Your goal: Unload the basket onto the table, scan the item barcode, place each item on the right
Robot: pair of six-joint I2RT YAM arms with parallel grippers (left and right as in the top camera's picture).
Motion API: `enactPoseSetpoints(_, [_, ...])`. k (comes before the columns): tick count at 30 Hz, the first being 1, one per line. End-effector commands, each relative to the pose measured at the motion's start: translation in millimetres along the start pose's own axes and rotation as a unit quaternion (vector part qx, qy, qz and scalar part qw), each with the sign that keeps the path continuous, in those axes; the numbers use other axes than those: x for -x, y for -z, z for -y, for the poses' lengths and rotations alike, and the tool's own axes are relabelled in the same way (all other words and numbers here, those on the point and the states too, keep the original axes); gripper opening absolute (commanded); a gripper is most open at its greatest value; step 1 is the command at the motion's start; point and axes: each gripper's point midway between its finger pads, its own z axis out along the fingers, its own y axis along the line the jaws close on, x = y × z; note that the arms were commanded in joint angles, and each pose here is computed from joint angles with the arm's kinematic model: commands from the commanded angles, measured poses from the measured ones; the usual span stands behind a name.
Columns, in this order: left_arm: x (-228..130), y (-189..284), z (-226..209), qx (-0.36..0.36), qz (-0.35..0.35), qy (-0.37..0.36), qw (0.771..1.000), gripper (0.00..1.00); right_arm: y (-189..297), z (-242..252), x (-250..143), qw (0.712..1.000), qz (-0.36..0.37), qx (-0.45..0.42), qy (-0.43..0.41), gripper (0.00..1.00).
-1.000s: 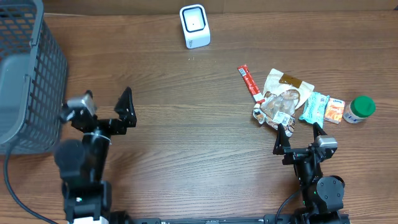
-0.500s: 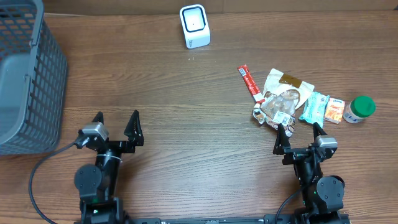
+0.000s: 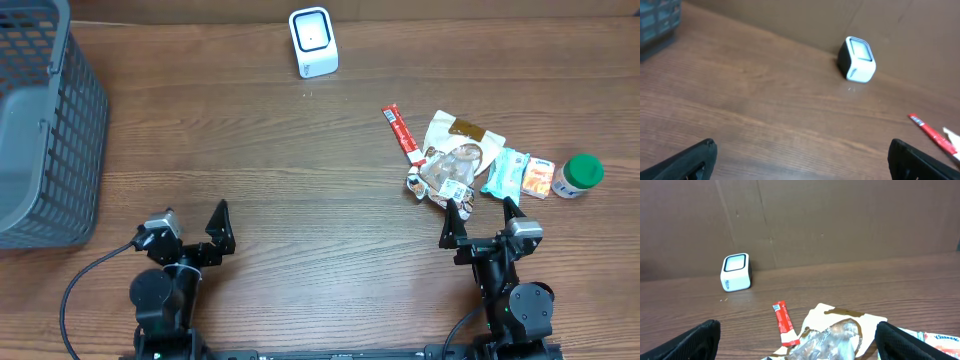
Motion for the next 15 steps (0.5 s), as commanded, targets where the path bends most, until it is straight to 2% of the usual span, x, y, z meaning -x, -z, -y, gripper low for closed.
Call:
enactPoseSetpoints(1, [-5, 5, -7, 0.018, -0.005, 0.003, 1.000, 1.00, 0, 1, -2, 1.000, 0.001, -0.002, -0.002, 1.00])
enactPoseSetpoints(3, [-12, 7, -8, 0.022, -0.016, 0.004, 1.000, 0.99, 0, 1, -2, 1.000, 0.001, -0.002, -0.002, 1.00])
enactPoseSetpoints(8, [-1, 10, -5, 0.015, 0.008, 0.001, 1.000, 1.00, 0, 1, -2, 1.000, 0.001, -0.002, -0.002, 1.00])
enactPoseSetpoints(15, [25, 20, 5, -0.005, 0.068, -0.008, 0.998, 1.00, 0, 1, -2, 1.000, 0.001, -0.002, -0.002, 1.00])
